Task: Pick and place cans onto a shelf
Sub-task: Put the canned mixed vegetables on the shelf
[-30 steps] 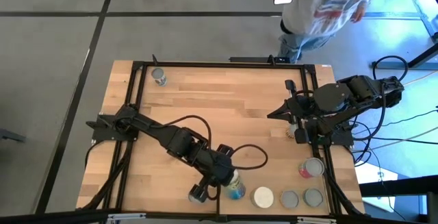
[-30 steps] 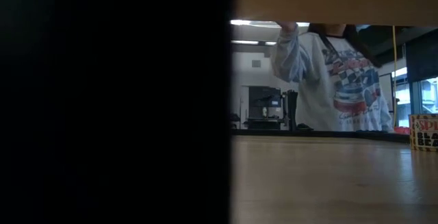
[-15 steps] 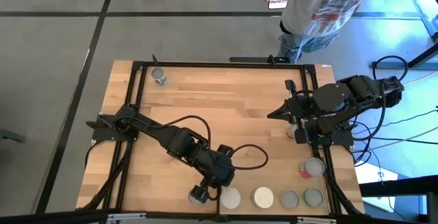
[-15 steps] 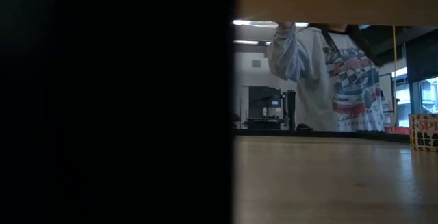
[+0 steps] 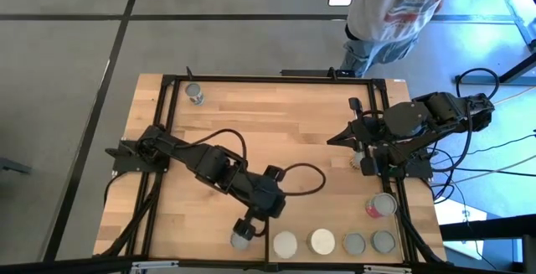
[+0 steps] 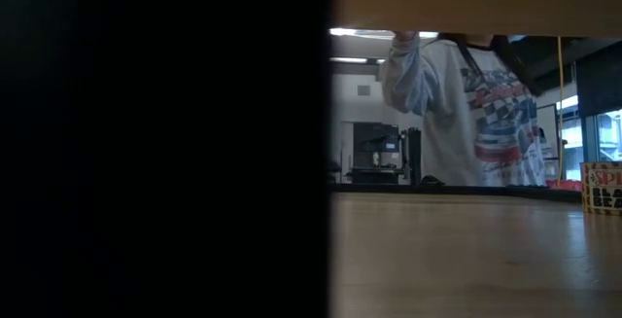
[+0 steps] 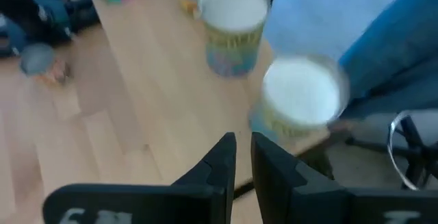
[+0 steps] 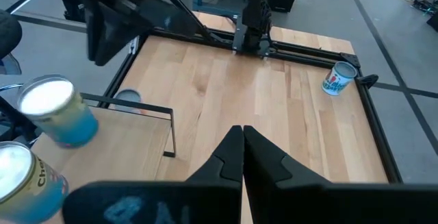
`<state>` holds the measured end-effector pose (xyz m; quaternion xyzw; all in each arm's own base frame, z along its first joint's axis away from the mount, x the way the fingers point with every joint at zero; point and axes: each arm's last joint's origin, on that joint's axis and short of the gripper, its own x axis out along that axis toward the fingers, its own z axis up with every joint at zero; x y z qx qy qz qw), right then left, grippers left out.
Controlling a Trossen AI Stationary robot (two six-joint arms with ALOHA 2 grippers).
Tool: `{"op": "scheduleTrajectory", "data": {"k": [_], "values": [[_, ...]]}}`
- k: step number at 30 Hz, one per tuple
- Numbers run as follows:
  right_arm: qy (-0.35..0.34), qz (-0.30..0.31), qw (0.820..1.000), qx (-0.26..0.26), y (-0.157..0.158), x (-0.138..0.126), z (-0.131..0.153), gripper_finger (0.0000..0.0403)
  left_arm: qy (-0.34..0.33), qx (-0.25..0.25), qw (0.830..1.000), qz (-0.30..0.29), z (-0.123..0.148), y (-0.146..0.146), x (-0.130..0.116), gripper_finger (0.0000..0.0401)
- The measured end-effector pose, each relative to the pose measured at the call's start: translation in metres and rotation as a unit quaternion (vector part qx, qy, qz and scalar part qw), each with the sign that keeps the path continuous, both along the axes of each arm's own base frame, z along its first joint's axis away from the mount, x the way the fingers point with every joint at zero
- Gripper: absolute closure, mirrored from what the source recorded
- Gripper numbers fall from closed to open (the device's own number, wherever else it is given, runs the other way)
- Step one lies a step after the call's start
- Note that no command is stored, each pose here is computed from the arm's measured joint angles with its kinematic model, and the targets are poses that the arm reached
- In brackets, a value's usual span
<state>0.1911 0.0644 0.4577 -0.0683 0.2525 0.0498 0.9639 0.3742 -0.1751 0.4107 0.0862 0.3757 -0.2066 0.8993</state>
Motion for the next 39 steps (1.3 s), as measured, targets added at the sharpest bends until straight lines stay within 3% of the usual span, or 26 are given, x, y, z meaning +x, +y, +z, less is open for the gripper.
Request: {"op": "scheduleTrajectory", "data": {"k": [7,14,19,28,34,39], "values": [[0.001,0.007,1.0,0.004,0.0,0.0,0.0,0.0398,0.033,0.033,0.998,0.029,-0.006,0.014,0.0,0.0396],[0.001,0.009,1.0,0.001,0.0,0.0,0.0,0.0398,0.072,0.051,0.995,0.057,-0.008,0.038,-0.001,0.04],[0.001,0.009,1.0,0.001,0.0,-0.001,0.0,0.0398,0.064,0.066,0.994,0.065,0.002,0.063,-0.006,0.04],[0.029,0.0,0.999,-0.029,-0.008,-0.019,-0.001,0.0398,0.029,0.078,0.986,0.146,0.04,0.132,-0.034,0.04],[0.048,-0.014,0.997,-0.062,-0.012,-0.025,-0.007,0.0398,0.054,0.079,0.969,0.228,0.05,0.185,-0.059,0.0401],[0.049,-0.026,0.997,-0.06,-0.02,-0.038,-0.021,0.0398,0.053,0.055,0.97,0.23,0.054,0.209,-0.073,0.0401]]}}
